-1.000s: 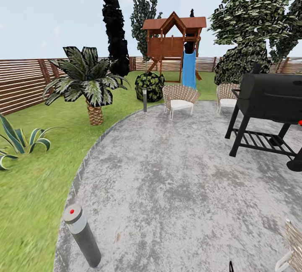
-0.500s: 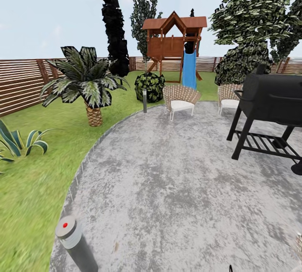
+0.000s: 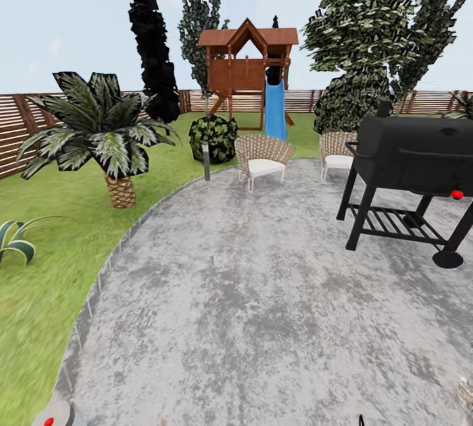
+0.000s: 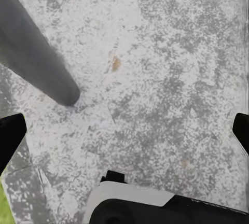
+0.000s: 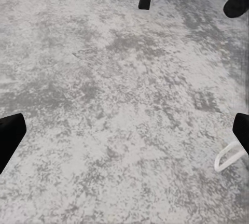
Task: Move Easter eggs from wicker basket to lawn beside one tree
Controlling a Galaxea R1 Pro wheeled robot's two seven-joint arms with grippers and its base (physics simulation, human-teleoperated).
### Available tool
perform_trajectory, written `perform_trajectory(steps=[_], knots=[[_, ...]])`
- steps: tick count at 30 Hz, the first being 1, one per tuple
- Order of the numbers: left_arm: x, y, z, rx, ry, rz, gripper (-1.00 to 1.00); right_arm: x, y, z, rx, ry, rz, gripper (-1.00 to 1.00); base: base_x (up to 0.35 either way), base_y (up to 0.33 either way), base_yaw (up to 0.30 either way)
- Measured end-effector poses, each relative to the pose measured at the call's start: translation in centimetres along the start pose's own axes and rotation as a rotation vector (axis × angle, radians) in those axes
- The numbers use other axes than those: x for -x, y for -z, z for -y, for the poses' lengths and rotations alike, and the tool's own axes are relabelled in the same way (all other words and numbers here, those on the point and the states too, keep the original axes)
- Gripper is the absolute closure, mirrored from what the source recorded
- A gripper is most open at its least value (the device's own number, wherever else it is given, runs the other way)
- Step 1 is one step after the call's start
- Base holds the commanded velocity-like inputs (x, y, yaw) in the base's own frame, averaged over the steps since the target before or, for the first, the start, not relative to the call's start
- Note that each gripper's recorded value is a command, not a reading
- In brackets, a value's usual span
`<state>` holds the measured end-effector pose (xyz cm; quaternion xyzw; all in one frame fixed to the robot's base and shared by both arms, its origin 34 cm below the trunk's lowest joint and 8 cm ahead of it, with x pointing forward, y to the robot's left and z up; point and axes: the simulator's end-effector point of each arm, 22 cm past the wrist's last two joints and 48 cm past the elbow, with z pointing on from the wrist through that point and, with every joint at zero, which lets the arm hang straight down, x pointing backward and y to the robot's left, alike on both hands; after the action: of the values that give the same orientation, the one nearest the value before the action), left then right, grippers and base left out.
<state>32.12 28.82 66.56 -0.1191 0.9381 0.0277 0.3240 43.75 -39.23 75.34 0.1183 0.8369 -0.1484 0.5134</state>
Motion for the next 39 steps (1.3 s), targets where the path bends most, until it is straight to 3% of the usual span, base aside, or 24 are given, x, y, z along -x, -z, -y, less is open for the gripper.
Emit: perform_trajectory(steps=[31, 39], knots=[[0.2, 0.0, 0.3, -0.007, -0.002, 0.004, -1.00, 0.3, 0.0, -0.1, -0.001, -0.006, 0.006, -1.00, 0.331, 0.000, -0.287], [0.1, 0.0, 0.3, -0.006, -0.003, 0.001, -1.00, -0.2, 0.5, -2.0, 0.014, -0.028, -0.006, -1.00, 0.331, 0.000, -0.256]])
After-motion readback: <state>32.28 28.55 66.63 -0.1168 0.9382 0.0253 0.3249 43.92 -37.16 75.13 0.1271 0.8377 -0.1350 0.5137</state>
